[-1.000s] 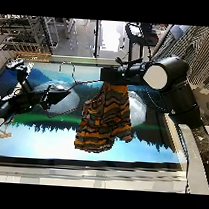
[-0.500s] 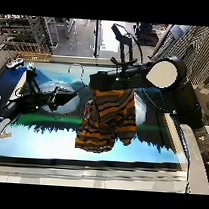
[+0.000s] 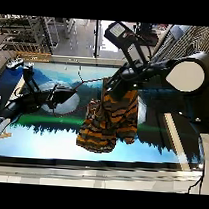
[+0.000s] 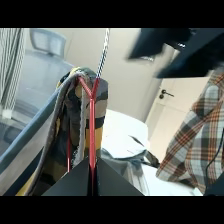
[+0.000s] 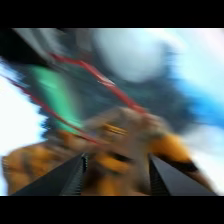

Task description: Fold the clothes and pants, and hang the long-sleeved shirts on hangers.

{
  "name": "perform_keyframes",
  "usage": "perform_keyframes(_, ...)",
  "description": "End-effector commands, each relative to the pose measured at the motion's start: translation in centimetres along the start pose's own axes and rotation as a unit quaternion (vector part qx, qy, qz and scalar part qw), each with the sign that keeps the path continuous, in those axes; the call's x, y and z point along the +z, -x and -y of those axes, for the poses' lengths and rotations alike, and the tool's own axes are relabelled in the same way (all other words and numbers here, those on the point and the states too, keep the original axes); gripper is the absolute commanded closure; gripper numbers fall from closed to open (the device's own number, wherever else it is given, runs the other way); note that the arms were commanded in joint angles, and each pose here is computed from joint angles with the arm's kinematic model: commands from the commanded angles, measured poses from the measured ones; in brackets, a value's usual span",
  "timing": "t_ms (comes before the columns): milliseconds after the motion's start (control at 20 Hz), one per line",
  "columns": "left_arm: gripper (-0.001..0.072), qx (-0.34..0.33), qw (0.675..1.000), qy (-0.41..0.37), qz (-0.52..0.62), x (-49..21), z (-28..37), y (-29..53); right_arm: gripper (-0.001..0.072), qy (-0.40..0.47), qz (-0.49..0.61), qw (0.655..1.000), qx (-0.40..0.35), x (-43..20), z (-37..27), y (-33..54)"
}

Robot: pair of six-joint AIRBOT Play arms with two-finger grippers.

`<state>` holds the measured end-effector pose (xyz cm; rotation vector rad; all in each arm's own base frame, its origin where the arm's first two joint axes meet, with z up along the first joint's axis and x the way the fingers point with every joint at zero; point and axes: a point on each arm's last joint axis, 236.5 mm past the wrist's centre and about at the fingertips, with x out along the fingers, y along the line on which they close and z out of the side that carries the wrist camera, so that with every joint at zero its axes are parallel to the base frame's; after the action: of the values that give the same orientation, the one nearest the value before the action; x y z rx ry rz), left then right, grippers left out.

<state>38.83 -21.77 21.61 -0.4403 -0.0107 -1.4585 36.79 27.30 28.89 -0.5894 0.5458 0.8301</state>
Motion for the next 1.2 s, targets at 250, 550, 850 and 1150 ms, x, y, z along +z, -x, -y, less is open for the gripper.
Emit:
perform_keyframes(250,0.0695,-0.007,1.000,-0.002,0.003,0.1,0.3,0.0,0.0070,0.248,-0.064,0.963,-0.084,-2.4,4.8,-2.9)
perform_keyframes(550,0.0695,-0.007,1.000,-0.002,0.003,0.1,0.3,0.0,0.0228,0.254,-0.075,0.961,-0.084,-2.8,5.4,-6.6)
perform_keyframes(850,0.0695,-0.007,1.000,-0.002,0.003,0.1,0.3,-0.1,0.0366,0.258,-0.043,0.964,-0.035,-1.6,2.2,-7.8)
perform_keyframes(1150,0.0695,-0.008,1.000,-0.001,-0.004,-0.2,0.4,-0.1,0.0329,0.273,-0.040,0.959,-0.066,-0.7,2.8,-7.3)
